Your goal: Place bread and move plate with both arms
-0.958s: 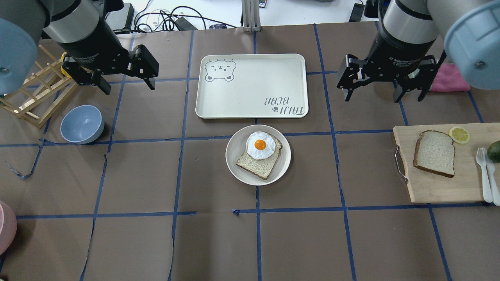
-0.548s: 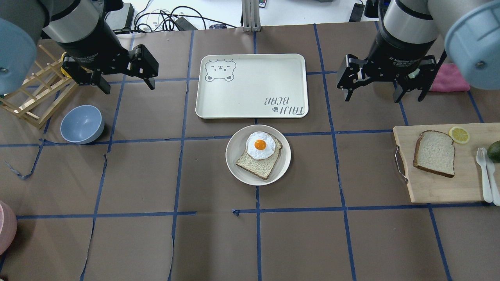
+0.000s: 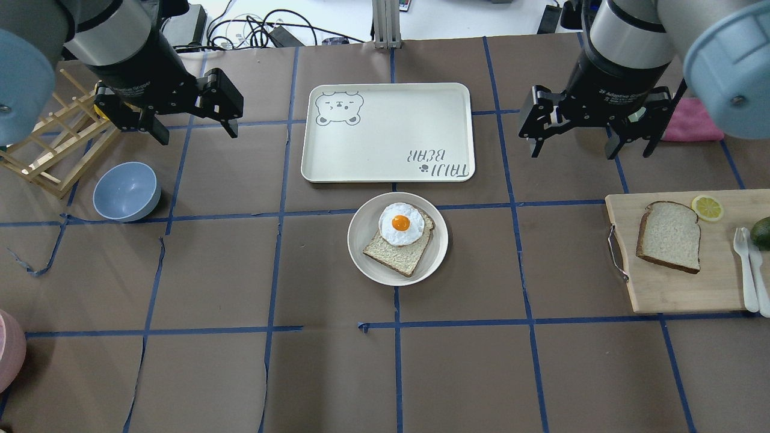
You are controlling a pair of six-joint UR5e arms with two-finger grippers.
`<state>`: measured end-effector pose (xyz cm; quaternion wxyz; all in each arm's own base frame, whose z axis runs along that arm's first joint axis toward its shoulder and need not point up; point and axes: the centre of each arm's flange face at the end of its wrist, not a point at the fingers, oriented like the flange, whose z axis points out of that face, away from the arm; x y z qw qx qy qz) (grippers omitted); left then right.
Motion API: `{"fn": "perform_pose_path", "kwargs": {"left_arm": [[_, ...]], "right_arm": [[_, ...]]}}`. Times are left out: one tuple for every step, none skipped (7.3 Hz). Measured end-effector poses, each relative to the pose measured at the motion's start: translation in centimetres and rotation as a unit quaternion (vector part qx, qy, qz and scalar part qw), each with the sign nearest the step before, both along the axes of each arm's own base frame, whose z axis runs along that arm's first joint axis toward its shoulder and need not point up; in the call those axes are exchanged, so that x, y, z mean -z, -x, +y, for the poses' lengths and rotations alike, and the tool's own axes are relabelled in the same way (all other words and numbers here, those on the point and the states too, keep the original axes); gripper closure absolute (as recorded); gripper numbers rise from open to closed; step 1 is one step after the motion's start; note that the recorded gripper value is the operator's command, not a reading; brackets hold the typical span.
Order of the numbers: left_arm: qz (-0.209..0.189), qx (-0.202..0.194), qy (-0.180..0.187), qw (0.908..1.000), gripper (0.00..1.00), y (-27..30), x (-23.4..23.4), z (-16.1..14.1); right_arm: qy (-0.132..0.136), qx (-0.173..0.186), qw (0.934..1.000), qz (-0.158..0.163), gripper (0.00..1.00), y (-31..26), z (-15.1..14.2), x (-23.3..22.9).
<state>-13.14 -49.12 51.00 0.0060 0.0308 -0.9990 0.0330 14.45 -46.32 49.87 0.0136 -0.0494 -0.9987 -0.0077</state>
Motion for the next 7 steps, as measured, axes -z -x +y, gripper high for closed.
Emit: {"fn": "perform_pose_path", "kwargs": {"left_arm": [[0.000, 0.000, 0.000, 1.0000, 0.00, 0.01, 0.00, 0.01], [0.000, 0.000, 0.000, 1.0000, 0.00, 0.01, 0.00, 0.01], [0.000, 0.000, 0.000, 1.0000, 0.00, 0.01, 0.00, 0.01], [0.000, 0.000, 0.000, 1.0000, 0.00, 0.00, -0.01, 0.01], [0.001, 0.000, 0.000, 1.0000, 0.00, 0.01, -0.01, 0.00], [0.001, 0.000, 0.000, 1.0000, 0.00, 0.01, -0.01, 0.00], [0.001, 0.000, 0.000, 1.0000, 0.00, 0.01, -0.01, 0.00]], "right_arm": [[0.000, 0.000, 1.0000, 0.001, 0.00, 0.01, 0.01, 0.03], [-0.001, 0.000, 1.0000, 0.001, 0.00, 0.02, 0.01, 0.05], [-0.001, 0.000, 1.0000, 0.001, 0.00, 0.02, 0.01, 0.05], [-0.001, 0.000, 1.0000, 0.002, 0.00, 0.03, 0.02, 0.07], [-0.001, 0.000, 1.0000, 0.003, 0.00, 0.06, 0.02, 0.09], [-0.002, 0.000, 1.0000, 0.004, 0.00, 0.08, 0.03, 0.11], [-0.002, 0.000, 1.0000, 0.005, 0.00, 0.09, 0.03, 0.14]]}}
